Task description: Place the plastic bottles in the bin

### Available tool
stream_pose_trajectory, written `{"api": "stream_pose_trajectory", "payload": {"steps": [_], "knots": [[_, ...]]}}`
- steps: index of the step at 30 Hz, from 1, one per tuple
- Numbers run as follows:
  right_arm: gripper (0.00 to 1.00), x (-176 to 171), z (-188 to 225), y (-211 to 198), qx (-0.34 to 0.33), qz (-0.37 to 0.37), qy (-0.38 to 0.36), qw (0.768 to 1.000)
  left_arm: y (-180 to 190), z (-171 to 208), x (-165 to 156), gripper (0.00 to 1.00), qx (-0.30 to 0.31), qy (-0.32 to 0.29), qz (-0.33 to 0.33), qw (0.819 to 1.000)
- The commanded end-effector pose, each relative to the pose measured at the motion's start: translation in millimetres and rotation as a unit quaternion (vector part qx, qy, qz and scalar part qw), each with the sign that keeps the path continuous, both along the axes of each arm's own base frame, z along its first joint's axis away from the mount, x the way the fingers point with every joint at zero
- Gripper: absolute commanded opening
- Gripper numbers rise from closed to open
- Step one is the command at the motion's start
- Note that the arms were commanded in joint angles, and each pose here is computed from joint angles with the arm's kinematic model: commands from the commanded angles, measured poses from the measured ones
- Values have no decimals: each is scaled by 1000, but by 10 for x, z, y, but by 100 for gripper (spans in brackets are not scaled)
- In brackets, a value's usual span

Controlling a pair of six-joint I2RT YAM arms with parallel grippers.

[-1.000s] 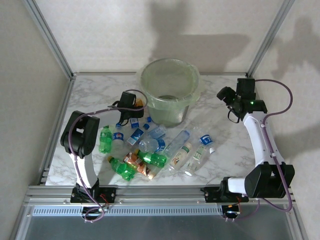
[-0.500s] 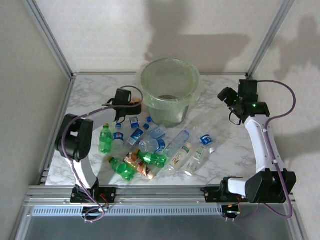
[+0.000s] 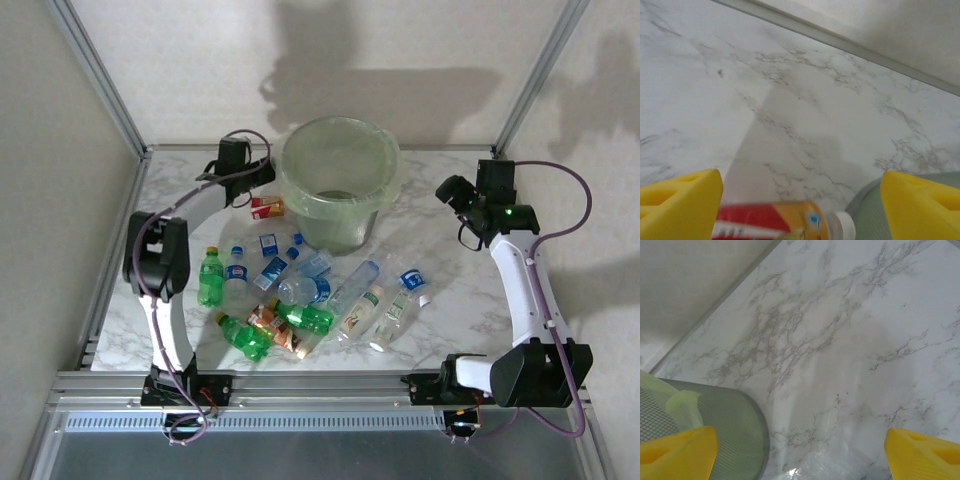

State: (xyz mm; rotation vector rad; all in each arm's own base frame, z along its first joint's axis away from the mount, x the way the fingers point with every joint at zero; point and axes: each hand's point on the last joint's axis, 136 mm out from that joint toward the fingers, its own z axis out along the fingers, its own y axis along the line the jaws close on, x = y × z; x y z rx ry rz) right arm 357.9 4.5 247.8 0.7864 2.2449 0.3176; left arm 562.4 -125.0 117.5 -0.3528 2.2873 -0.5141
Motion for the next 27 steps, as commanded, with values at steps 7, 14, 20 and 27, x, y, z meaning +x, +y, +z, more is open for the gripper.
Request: {"api": "stream_pose_trajectory", "payload": {"steps": [7, 14, 20, 27], "knots": [[87, -59, -35, 38, 0, 2, 1, 1000, -84, -426, -244, 80, -9, 77, -28, 997], [87, -33, -34, 110, 6, 8, 0, 1000, 12, -387, -588, 83, 22, 82, -45, 995], [87, -42, -62, 145, 5, 14, 5, 1000, -61, -339, -688, 86, 17, 78, -64, 995], [87, -46, -60, 217, 6, 22, 5, 1000, -216, -251, -806, 87, 6, 77, -74, 994]]}}
